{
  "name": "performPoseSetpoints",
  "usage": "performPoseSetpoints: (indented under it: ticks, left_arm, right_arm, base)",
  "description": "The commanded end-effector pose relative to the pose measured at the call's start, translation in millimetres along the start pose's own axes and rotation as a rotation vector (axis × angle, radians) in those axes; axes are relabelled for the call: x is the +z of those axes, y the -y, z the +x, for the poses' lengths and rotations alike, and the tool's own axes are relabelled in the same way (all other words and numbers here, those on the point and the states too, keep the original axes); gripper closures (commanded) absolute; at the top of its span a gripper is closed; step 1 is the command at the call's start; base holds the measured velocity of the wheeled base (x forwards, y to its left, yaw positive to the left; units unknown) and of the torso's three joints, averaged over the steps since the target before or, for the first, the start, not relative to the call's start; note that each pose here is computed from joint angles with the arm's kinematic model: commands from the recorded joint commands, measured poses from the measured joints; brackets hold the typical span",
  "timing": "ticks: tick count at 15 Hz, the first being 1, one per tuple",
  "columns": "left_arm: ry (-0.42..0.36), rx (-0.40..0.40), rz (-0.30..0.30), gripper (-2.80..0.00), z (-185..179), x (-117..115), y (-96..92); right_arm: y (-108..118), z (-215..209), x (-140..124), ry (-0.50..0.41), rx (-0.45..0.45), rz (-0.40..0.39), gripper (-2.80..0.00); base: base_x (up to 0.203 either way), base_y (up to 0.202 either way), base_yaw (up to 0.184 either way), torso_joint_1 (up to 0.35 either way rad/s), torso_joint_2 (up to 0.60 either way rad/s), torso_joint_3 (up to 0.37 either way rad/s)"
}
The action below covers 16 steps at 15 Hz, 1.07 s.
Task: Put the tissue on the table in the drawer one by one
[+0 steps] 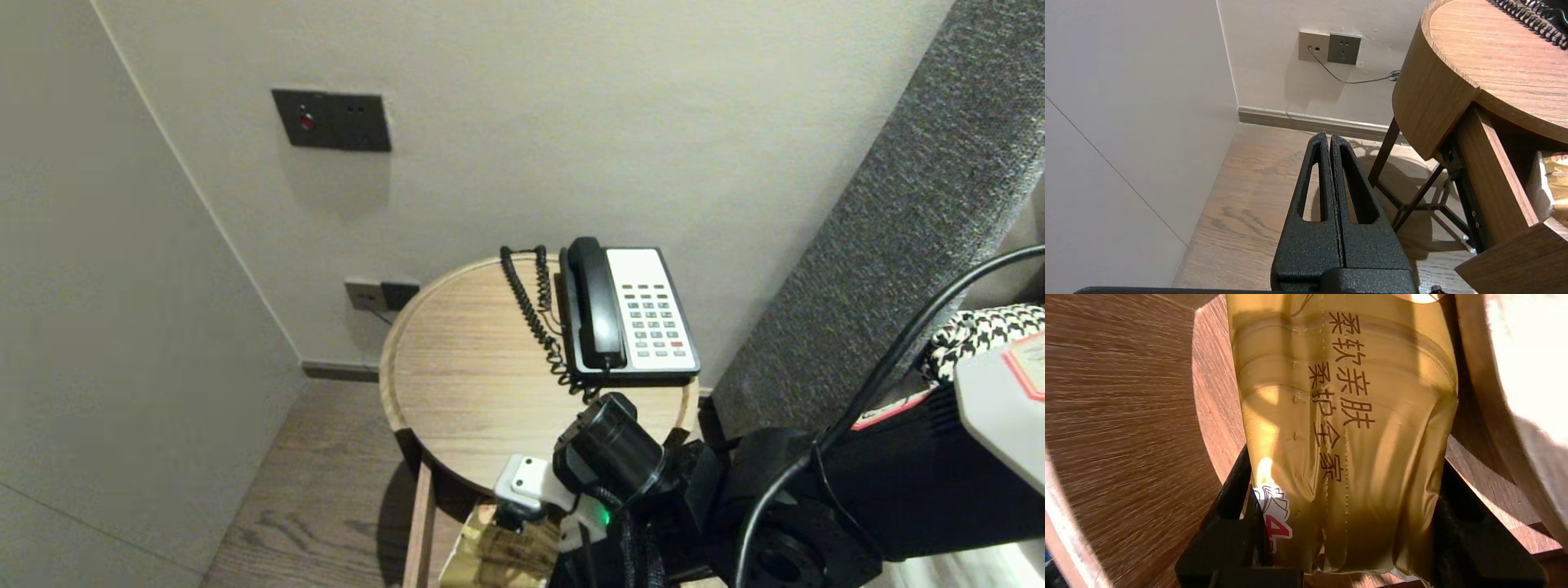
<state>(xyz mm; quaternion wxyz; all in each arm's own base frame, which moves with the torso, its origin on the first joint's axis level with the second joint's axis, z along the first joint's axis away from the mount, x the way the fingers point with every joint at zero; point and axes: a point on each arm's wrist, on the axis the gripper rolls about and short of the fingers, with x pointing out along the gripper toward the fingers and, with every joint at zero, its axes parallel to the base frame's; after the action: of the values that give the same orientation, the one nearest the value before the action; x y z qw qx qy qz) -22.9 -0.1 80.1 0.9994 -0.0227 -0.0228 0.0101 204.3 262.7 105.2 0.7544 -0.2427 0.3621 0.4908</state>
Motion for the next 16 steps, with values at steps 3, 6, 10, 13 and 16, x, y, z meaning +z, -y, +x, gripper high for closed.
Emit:
performPoseSetpoints:
  ticks: [3, 6, 10, 13, 16]
  left_arm:
    - [0.003, 0.002, 0.000, 0.00, 0, 0, 0.0]
    - [0.002, 0.000, -0.001, 0.00, 0, 0, 0.0]
    - [0.003, 0.002, 0.000, 0.00, 0, 0, 0.0]
    - [0.003, 0.002, 0.000, 0.00, 0, 0, 0.0]
    - [0.003, 0.002, 0.000, 0.00, 0, 0, 0.0]
  right_arm:
    - [-5, 7, -3, -0.024, -0.005, -0.014, 0.00]
    - [-5, 10, -6, -0.034, -0.006, -0.015, 0.00]
    - [-4, 20, -11, -0.035, -0.005, -0.024, 0.00]
    - [-5, 20, -14, -0.044, -0.002, -0.025, 0.00]
    - [-5, 20, -16, -0.053, -0.003, -0.025, 0.00]
  base:
    - [0.000, 0.000, 0.000, 0.000, 0.00, 0.000]
    - [0.000, 0.000, 0.000, 0.000, 0.00, 0.000]
    - [0.000, 0.000, 0.000, 0.000, 0.00, 0.000]
    - [0.000, 0.000, 0.000, 0.000, 0.00, 0.000]
    - [0.000, 0.000, 0.000, 0.000, 0.00, 0.000]
